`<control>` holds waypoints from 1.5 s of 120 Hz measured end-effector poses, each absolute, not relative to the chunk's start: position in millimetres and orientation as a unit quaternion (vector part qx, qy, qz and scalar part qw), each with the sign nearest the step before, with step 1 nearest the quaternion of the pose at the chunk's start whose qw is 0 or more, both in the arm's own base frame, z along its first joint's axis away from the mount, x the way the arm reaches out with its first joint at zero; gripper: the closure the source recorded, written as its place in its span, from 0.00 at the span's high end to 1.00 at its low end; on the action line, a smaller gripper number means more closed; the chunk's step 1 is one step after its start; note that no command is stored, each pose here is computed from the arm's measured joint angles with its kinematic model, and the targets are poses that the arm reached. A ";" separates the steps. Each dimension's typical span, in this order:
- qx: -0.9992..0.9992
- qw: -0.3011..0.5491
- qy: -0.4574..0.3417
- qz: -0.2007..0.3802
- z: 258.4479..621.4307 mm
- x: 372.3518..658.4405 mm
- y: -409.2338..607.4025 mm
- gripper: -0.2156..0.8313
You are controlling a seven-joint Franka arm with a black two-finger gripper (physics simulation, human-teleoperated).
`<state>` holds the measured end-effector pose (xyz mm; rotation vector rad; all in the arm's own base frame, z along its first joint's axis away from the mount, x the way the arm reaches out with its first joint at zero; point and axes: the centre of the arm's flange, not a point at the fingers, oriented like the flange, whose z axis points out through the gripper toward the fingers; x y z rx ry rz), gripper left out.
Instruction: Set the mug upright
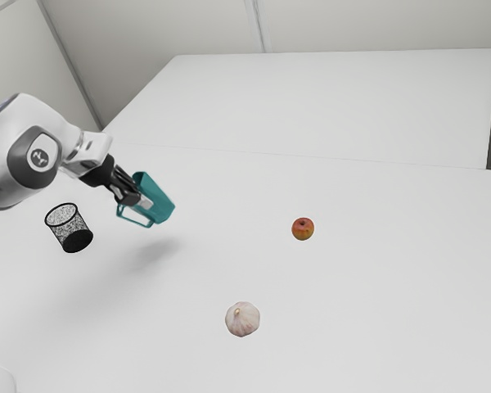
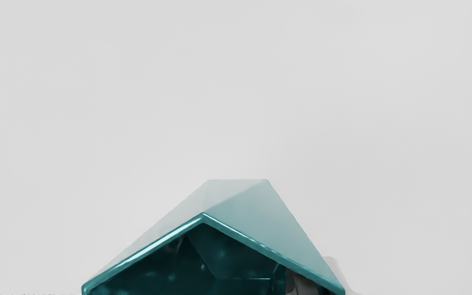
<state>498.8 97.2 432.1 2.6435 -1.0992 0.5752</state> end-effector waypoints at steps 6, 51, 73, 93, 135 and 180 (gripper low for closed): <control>0.903 0.094 -0.384 0.170 432.3 501.1 82.1 0.06; 0.915 0.030 -0.395 0.073 396.3 498.9 31.9 0.06; 0.914 0.001 -0.399 0.073 394.8 501.4 11.4 0.06; 0.912 -0.024 -0.404 0.067 384.8 498.0 -7.0 0.06; 0.921 -0.043 -0.381 0.062 360.9 493.0 -24.2 0.06; 0.930 -0.051 -0.356 0.074 359.0 495.6 -28.0 0.18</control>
